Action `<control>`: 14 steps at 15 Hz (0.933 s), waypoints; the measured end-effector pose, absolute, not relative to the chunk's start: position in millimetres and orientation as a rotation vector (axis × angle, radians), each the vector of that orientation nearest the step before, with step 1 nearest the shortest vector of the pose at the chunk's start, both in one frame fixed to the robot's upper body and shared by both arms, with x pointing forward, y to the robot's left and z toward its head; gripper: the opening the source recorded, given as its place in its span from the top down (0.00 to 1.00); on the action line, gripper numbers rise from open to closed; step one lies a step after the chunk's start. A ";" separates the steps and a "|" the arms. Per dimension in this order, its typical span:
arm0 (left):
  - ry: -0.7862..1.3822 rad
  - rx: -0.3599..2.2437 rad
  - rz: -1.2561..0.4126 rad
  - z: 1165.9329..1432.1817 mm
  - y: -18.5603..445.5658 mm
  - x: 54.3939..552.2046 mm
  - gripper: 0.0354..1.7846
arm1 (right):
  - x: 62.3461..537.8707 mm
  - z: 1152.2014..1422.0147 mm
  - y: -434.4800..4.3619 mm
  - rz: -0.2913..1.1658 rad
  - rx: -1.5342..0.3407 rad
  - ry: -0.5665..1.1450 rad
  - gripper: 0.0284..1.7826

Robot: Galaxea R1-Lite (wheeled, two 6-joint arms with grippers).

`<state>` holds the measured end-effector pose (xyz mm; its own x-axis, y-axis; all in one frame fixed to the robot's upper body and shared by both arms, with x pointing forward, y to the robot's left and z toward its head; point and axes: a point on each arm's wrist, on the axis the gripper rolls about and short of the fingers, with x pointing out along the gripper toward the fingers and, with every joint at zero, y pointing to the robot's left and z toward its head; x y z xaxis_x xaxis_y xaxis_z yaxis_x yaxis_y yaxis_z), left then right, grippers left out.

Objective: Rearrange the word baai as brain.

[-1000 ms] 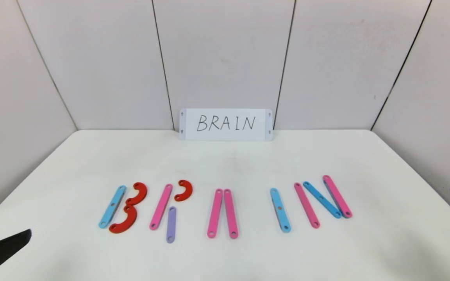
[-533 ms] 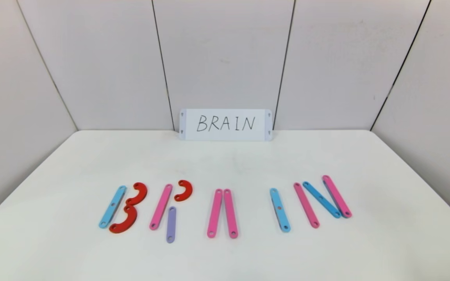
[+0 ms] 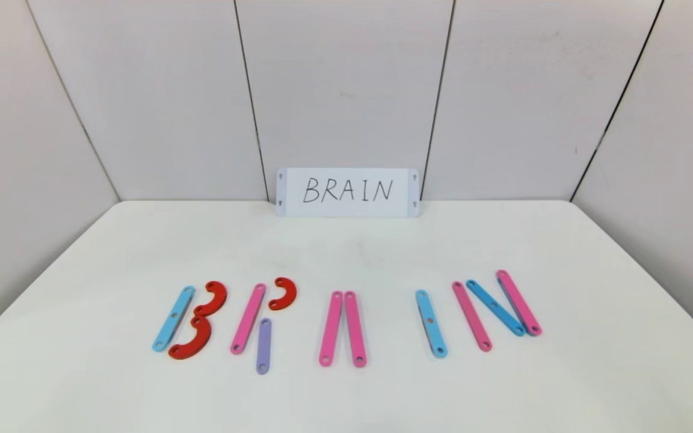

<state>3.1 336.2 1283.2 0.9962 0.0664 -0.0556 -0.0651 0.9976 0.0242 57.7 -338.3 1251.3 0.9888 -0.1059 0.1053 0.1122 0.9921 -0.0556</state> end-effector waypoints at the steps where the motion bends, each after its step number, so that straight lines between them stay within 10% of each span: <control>1: 0.039 0.019 0.069 1275.8 336.1 3.5 0.02 | 55.3 1243.5 -338.1 -0.098 -0.060 -0.123 0.02; 14: 0.001 0.114 -0.020 1182.9 333.4 68.7 0.02 | 69.0 1181.3 -335.7 0.026 -0.088 0.008 0.02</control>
<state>68.7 333.4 1182.9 0.9998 -0.0200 -0.0026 0.0202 0.9933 0.1138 69.0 -335.7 1181.3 0.9996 0.0253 -0.0091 -0.0260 0.9958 -0.0879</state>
